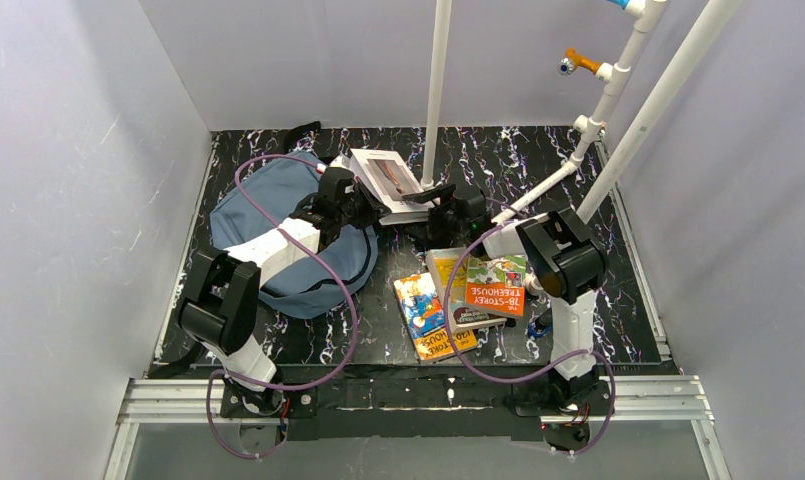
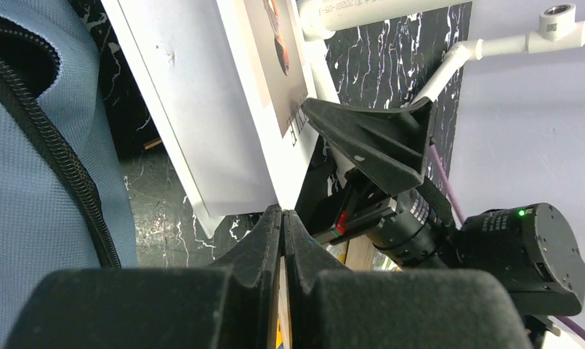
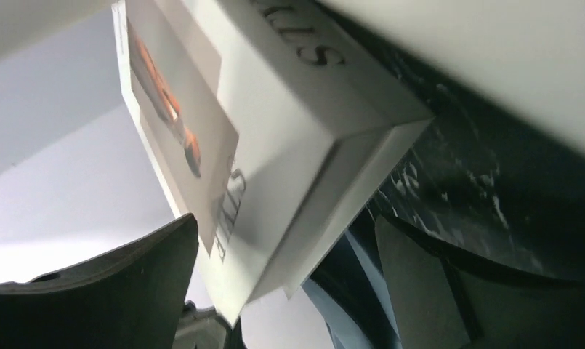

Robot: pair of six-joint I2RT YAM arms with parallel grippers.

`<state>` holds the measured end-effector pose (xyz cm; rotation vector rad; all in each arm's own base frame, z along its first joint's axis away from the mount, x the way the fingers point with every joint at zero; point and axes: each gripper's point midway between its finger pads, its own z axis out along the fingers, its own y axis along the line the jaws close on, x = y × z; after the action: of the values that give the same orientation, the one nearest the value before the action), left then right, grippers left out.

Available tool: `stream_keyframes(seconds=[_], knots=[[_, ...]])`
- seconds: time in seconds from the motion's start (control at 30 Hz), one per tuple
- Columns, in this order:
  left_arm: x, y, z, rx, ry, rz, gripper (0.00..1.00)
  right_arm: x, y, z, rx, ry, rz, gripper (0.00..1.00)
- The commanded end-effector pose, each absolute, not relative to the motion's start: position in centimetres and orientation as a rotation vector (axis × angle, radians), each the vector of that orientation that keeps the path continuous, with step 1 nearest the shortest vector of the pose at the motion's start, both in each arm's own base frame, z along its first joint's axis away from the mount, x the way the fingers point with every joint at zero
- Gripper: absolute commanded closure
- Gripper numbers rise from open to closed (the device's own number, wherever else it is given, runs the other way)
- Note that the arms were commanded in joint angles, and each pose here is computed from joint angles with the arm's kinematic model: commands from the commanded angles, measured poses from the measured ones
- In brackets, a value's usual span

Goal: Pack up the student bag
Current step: Pick up the book from the center of the board.

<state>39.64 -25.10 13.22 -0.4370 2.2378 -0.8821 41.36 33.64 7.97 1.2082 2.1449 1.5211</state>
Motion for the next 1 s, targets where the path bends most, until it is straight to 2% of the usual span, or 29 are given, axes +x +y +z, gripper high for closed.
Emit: stream_keyframes(seconds=[0.0,0.33,0.5,0.63,0.8,0.87,0.9,0.97], knots=[[39.1,-25.1,14.5,-0.407,2.223,-0.927,1.0,42.7,35.0,10.3,1.285,2.004,1.698,0.02],[38.5,-24.3,13.8,-0.416,2.238,-0.916,1.0,43.8,36.0,8.2,1.397,1.907,1.794,0.04],[38.0,-23.9,13.7,-0.398,2.242,-0.913,1.0,43.9,35.2,8.2,1.379,1.861,1.768,0.21],[37.5,-23.7,13.8,-0.388,2.243,-0.922,1.0,43.5,35.2,9.0,1.306,1.819,1.822,0.45],[36.6,-23.5,14.2,-0.361,2.236,-0.927,1.0,42.8,35.5,10.4,1.151,1.814,1.845,0.64],[36.1,-23.4,14.5,-0.339,2.239,-0.945,1.0,42.3,35.9,11.2,1.072,1.827,1.845,0.68],[35.7,-23.4,14.9,-0.323,2.239,-0.961,0.93,42.0,36.1,11.8,1.039,1.831,1.856,0.71],[34.7,-23.1,15.9,-0.305,2.234,-0.991,0.69,41.5,36.3,13.5,0.973,1.811,1.893,0.75]])
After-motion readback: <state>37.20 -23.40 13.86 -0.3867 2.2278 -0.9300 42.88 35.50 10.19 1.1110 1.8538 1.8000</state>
